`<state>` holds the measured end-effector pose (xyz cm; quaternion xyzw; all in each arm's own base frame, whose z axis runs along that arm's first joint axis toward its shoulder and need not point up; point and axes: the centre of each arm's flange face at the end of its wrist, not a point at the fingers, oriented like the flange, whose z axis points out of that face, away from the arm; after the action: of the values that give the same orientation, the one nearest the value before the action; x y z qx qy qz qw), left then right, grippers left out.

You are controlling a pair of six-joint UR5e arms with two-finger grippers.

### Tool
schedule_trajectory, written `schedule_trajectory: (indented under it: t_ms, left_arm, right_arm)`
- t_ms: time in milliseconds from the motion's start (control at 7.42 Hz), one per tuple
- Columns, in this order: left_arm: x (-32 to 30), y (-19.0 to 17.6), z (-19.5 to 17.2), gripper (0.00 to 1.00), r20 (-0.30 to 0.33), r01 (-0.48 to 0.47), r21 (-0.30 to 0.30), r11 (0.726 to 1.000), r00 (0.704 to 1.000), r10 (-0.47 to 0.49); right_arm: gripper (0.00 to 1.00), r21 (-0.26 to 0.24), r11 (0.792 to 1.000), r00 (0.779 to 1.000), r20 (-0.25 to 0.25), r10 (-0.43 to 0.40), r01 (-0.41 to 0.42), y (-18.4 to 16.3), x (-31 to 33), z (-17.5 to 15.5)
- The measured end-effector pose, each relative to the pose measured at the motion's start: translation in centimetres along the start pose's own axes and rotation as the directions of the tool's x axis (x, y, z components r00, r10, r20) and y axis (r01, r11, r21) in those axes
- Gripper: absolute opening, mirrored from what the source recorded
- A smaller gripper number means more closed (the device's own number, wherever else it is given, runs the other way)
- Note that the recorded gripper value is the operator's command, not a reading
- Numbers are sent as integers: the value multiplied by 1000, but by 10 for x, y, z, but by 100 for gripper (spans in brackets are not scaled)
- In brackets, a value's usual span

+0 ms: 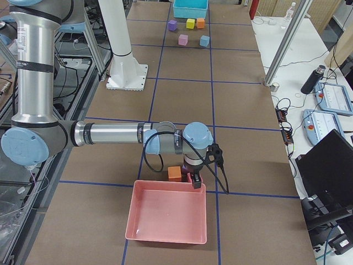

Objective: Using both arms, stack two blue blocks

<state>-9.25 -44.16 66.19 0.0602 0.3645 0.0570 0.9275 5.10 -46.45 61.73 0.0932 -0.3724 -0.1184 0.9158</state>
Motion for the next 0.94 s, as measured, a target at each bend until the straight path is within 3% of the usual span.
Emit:
schedule_trajectory:
  t_ms: [135, 404, 674, 943]
  left_arm:
    - [0, 0, 0, 98, 0, 0, 0, 1000, 1000, 0]
    - [0, 0, 0, 98, 0, -1, 1, 1000, 1000, 1]
    - [1, 0, 0, 98, -1, -1, 2, 1000, 1000, 1]
    - [1, 0, -1, 98, -1, -2, 2, 1000, 1000, 2]
  right_arm:
    - [100, 40, 998, 999, 4, -42, 42, -20, -21, 1]
    - [100, 66, 995, 996, 47, -77, 74, -80, -88, 12]
    - [100, 43, 998, 996, 76, -56, 52, -125, -161, 36]
    - [100, 11, 1000, 999, 35, -19, 19, -143, -215, 71]
